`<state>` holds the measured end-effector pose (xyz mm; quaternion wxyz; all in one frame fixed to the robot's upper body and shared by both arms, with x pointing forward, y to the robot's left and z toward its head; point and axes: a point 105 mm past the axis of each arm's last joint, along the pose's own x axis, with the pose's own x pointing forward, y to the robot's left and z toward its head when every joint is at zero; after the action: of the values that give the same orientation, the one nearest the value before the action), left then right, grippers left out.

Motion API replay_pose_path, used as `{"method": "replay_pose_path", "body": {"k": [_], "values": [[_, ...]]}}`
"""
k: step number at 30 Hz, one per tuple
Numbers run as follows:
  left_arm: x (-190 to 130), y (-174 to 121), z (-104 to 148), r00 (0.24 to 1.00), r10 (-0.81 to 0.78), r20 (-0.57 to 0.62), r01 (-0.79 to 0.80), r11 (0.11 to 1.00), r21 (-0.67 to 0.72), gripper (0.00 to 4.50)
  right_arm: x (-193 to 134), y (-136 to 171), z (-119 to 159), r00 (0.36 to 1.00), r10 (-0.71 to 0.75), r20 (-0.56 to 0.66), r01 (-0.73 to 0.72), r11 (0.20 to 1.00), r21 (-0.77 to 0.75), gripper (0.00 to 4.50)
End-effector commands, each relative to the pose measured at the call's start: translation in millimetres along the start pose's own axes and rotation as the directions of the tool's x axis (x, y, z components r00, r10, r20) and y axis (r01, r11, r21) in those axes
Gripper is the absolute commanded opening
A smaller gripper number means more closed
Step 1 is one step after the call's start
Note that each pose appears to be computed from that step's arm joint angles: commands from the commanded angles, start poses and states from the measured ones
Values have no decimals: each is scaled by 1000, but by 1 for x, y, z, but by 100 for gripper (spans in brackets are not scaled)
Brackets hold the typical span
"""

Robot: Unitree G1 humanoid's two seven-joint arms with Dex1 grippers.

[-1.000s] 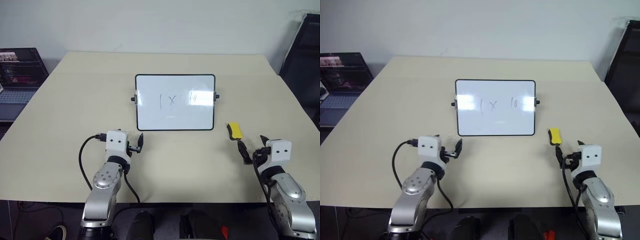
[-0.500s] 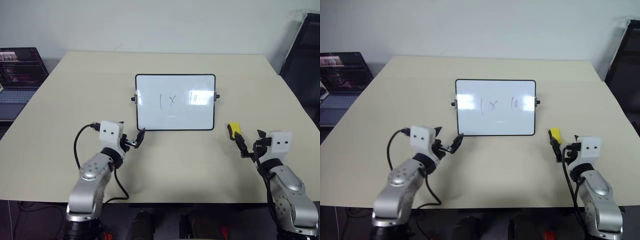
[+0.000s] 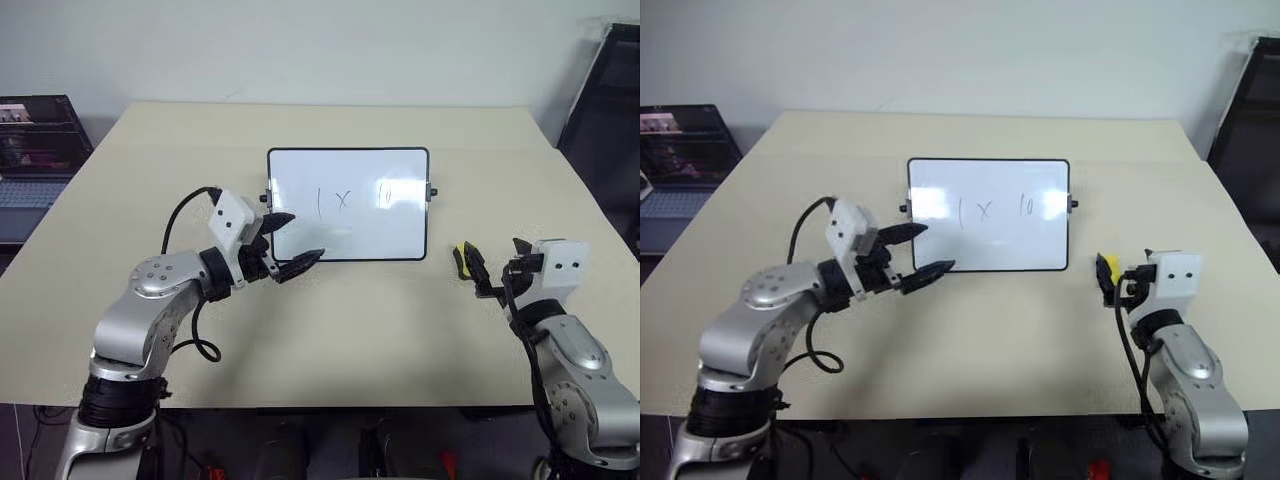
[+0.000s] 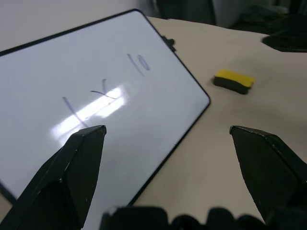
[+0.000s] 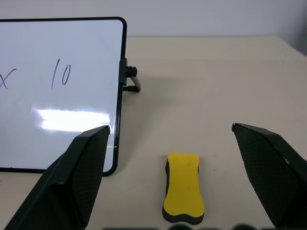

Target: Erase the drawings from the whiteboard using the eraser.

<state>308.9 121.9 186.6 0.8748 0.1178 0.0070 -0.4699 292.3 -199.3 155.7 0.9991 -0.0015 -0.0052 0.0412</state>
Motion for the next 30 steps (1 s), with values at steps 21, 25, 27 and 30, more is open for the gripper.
{"method": "replay_pose_path", "body": {"k": [21,25,27,30], "values": [[19,-23,-15,943,-326,-60,332,922,198,450,58,-16,-32,959,-21,-284,19,1000,-7,447],[17,-29,-21,940,-334,-62,340,921,192,450,66,-18,-36,960,-29,-278,31,1000,2,447],[17,-30,-21,941,-332,-62,338,922,190,450,67,-21,-36,962,-41,-271,44,999,5,447],[17,-31,-20,943,-329,-61,334,923,190,450,69,-24,-34,964,-53,-260,58,998,15,447]]}}
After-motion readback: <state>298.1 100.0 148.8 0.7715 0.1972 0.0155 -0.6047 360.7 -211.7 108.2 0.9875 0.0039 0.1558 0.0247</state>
